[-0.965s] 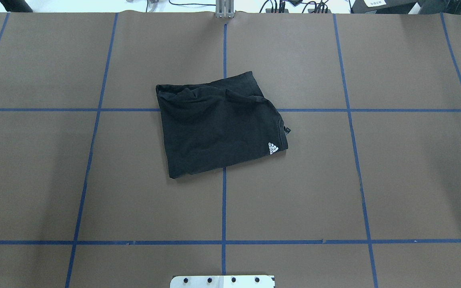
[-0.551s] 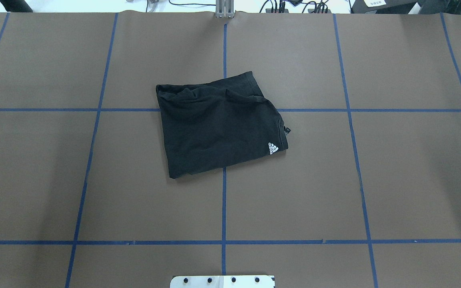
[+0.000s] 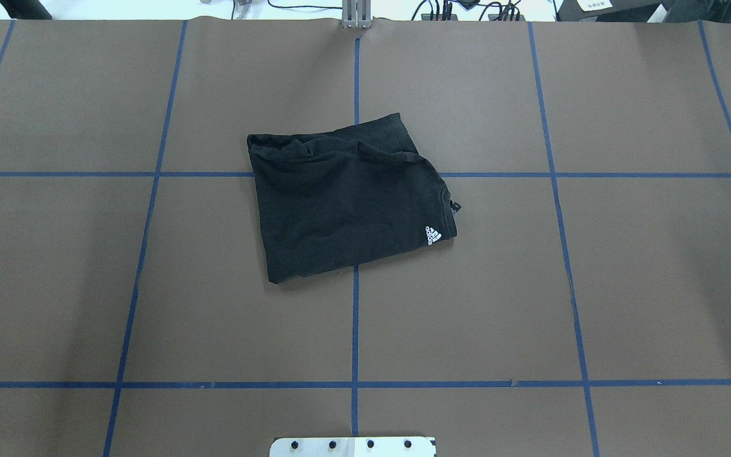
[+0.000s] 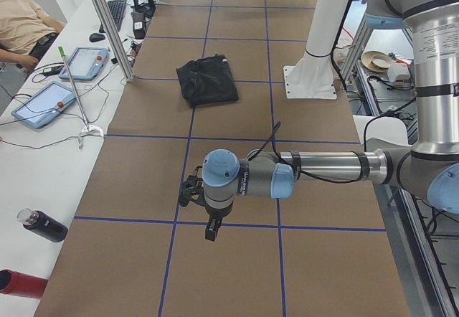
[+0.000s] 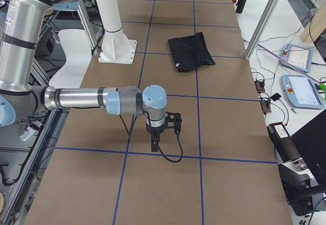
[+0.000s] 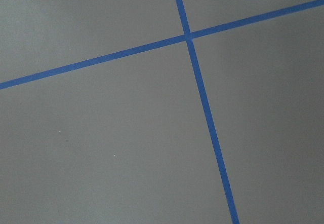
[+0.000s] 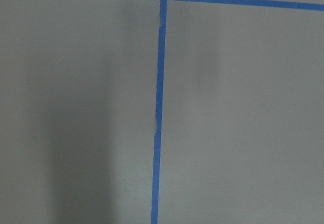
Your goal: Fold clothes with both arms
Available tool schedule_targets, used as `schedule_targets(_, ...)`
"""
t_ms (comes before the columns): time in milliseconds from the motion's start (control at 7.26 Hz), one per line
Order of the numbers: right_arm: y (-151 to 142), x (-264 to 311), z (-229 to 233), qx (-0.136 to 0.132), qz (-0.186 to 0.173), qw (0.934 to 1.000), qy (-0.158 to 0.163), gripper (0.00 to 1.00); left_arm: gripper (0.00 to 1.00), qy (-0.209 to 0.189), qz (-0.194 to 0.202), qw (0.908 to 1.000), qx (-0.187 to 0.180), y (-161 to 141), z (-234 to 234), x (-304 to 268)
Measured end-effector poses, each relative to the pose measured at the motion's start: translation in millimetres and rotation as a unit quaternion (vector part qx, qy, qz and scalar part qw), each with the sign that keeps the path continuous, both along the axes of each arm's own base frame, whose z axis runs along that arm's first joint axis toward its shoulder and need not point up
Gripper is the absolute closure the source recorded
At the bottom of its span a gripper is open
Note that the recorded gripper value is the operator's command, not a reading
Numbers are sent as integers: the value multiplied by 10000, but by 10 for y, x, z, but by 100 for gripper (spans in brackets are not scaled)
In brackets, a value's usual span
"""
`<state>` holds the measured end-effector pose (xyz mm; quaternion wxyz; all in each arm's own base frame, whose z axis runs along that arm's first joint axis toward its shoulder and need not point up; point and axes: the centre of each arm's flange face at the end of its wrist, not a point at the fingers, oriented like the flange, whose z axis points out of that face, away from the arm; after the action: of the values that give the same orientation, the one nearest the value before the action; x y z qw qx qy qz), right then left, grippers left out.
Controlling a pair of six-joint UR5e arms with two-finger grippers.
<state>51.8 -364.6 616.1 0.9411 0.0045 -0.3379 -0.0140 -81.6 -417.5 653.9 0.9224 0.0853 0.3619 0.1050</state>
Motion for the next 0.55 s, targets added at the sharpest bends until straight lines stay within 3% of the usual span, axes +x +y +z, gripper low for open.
schedule_targets(551,-1,0,-7,6,4,10000,-1,0,0,-15,-3,10000,55,-6,-13,-2)
